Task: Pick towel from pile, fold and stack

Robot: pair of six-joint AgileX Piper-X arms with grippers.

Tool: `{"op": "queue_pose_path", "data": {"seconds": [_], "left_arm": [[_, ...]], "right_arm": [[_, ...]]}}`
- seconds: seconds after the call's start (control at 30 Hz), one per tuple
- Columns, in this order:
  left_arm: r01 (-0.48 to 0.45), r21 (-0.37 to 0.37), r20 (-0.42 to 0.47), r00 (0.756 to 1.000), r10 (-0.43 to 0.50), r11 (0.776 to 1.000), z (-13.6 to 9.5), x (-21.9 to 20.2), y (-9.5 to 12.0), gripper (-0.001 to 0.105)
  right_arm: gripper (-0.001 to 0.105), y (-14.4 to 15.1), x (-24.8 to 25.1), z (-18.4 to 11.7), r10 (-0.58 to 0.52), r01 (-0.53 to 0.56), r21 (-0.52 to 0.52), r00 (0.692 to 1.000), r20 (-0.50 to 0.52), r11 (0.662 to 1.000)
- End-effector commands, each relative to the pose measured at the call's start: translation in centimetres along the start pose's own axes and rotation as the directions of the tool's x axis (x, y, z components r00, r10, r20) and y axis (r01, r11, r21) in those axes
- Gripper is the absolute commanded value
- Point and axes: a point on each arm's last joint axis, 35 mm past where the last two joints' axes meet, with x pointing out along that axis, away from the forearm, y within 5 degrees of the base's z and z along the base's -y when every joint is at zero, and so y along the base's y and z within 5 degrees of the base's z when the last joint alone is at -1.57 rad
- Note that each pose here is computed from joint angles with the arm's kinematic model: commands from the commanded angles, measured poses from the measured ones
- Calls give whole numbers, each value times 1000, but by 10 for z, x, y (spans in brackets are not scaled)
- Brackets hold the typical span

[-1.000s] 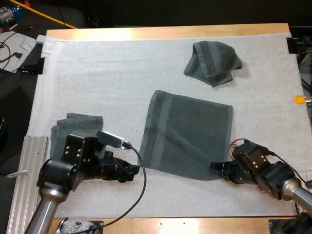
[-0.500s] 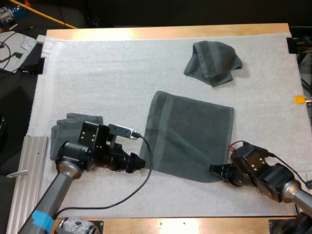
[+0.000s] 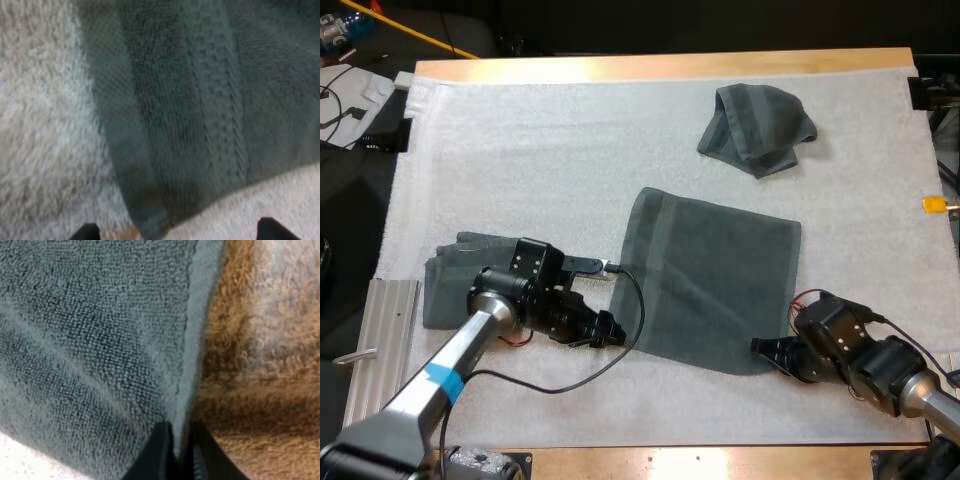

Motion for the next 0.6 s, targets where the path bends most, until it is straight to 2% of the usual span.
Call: {"op": "queue_pose_path", "data": {"seconds": [0.0,0.13,0.2,0.4,0.57], "left_arm": [[30,-5,-14,999,-30,1000,4,8,2,59],[69,-17,-38,997,-70,997,7,16,5,50],[55,-14,-41,998,-56,998,6,16,6,53],[130,-44,-78,988,-133,991,8,25,8,52],[155,-57,-89,983,-159,986,9,28,9,52]], "right_arm": [[0,0,-3,0,-5,5,-3,1000,2,1000],[0,0,-3,0,-6,6,-1,1000,3,1000],[0,0,-2,0,-6,6,-5,1000,3,1000],[0,0,-3,1,-9,9,-3,1000,5,1000],[0,0,-2,0,-11,11,-3,1000,2,1000]]}}
